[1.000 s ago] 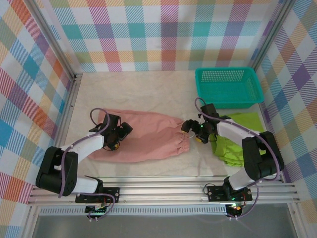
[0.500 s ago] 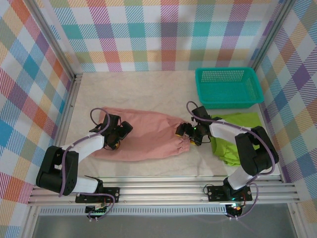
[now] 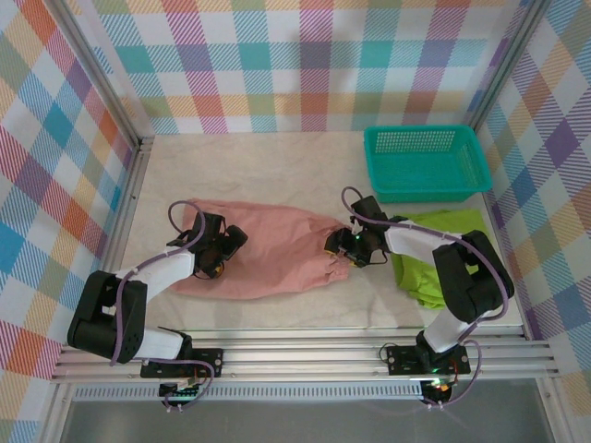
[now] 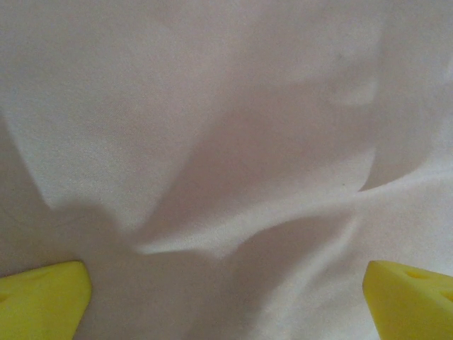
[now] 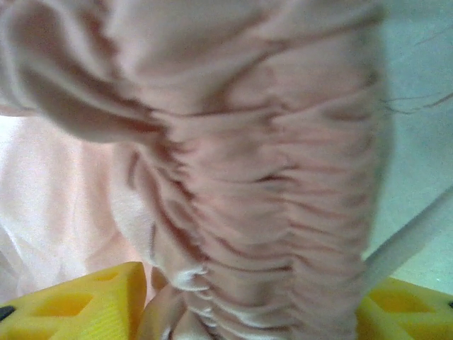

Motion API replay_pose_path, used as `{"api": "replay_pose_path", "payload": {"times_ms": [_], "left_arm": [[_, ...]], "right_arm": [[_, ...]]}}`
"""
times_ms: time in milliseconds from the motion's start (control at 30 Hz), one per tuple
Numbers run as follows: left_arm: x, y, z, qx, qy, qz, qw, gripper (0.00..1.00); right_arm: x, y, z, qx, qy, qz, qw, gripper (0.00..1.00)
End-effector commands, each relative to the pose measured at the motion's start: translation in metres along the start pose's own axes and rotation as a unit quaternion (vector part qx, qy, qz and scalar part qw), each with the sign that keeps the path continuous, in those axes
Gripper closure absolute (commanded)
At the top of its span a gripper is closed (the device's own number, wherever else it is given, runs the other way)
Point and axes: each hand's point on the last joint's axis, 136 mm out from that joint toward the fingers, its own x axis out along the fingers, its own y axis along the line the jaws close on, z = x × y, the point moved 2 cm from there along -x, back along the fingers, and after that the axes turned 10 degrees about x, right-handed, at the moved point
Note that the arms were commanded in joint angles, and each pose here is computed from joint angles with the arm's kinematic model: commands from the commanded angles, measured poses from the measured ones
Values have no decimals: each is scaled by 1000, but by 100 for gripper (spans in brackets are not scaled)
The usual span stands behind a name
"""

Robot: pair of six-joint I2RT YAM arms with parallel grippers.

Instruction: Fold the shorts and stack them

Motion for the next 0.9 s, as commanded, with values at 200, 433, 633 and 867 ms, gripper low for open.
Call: {"api": "replay_pose_path", "payload": {"times_ms": [200,433,633,867], "left_arm": [[6,22,-19,5,29,36,999,0],[-28,14,1,30,-15,38,999,0],[-59,9,16,44,-47,35,997,0],[-78,11,22,41,-75,28,996,0]], "right_arm": [[20,2,2,2,26,-6,1000,69],[5,2,10,-40,6,-49,998,100],[-38,6,16,-112,-26,-111,987,100],[-97,6,20,-179,-58,-198,962,100]]}}
